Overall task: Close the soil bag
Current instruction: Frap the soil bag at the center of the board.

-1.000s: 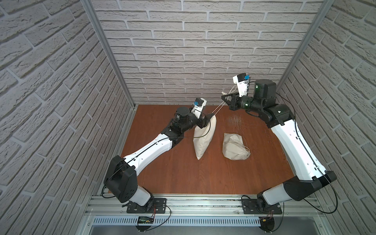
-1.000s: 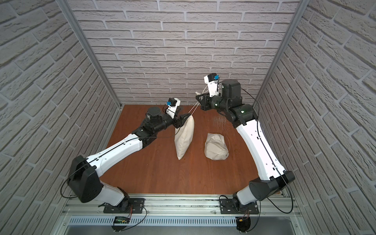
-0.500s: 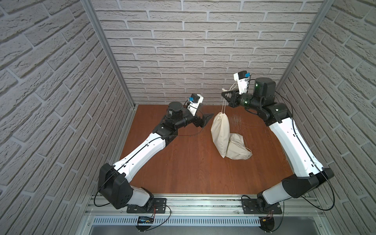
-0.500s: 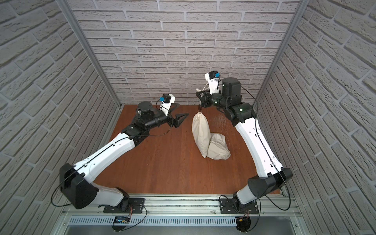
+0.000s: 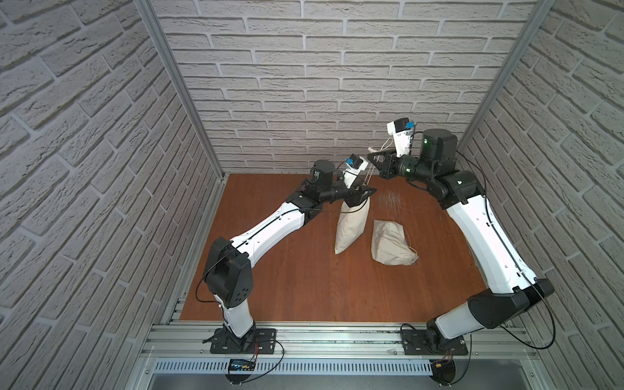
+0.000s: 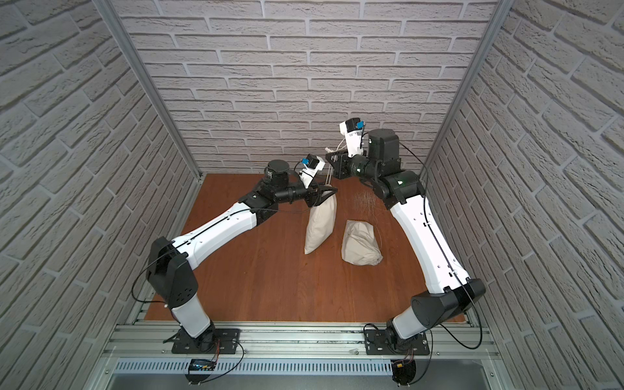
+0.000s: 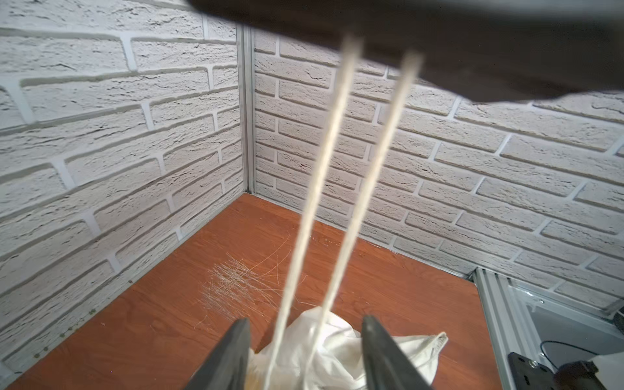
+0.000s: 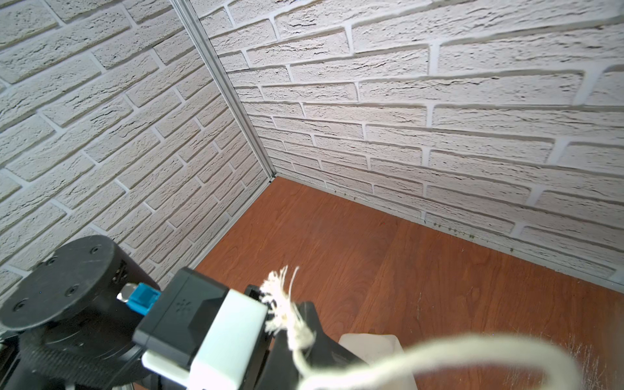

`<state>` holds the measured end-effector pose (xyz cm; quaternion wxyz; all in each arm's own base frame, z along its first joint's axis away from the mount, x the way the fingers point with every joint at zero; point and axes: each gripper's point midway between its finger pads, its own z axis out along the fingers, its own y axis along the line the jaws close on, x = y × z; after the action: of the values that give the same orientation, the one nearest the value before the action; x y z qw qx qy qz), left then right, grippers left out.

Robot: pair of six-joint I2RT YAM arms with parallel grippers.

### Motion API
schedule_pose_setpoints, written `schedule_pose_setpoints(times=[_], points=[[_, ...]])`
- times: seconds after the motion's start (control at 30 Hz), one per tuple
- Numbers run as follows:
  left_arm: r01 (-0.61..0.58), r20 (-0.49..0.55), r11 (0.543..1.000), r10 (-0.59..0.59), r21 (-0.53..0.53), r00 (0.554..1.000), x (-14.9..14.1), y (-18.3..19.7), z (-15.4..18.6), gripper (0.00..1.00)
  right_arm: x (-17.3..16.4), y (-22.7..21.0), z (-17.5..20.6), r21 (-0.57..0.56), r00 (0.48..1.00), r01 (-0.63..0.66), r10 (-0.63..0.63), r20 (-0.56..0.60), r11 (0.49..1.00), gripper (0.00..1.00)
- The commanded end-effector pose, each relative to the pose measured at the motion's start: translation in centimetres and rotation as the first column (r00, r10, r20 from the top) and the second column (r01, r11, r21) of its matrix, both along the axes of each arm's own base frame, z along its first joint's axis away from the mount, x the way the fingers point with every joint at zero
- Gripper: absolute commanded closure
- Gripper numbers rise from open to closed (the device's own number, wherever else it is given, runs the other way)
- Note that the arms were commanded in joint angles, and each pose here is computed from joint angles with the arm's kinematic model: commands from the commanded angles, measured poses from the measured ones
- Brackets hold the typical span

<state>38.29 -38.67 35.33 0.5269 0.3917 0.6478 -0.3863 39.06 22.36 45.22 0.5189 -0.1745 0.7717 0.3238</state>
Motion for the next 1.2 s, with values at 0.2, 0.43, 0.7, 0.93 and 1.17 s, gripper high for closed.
schedule_pose_setpoints(times=[0.2,0.43,0.7,0.93,1.17], points=[[0.08,0.007,0.995,-0.08,-0.052,0.997,-0.7,0.4,1.7,0.84,-1.5,-0.7,5.0,0.035,0.986,-0.01,0.004,0.164,0.999,0.97],[-0.182,0.01,0.959,0.184,0.219,0.983,1.7,1.3,-7.1,0.94,-2.0,-1.5,6.9,0.033,0.978,0.023,-0.029,0.207,0.999,0.97],[-0.437,0.014,0.77,0.487,0.465,0.873,4.4,4.7,-20.1,0.8,-3.6,-3.7,11.3,0.088,0.955,0.079,-0.101,0.279,0.993,0.97],[-0.583,-0.084,0.704,0.664,0.406,0.743,8.2,11.2,-21.4,0.91,-5.1,-5.3,13.4,0.129,0.939,0.089,-0.126,0.32,0.988,0.97],[-0.784,0.148,0.529,0.79,0.323,0.595,10.0,21.0,-8.0,1.0,-3.6,-4.2,11.3,0.136,0.957,0.055,-0.091,0.276,0.989,0.97]])
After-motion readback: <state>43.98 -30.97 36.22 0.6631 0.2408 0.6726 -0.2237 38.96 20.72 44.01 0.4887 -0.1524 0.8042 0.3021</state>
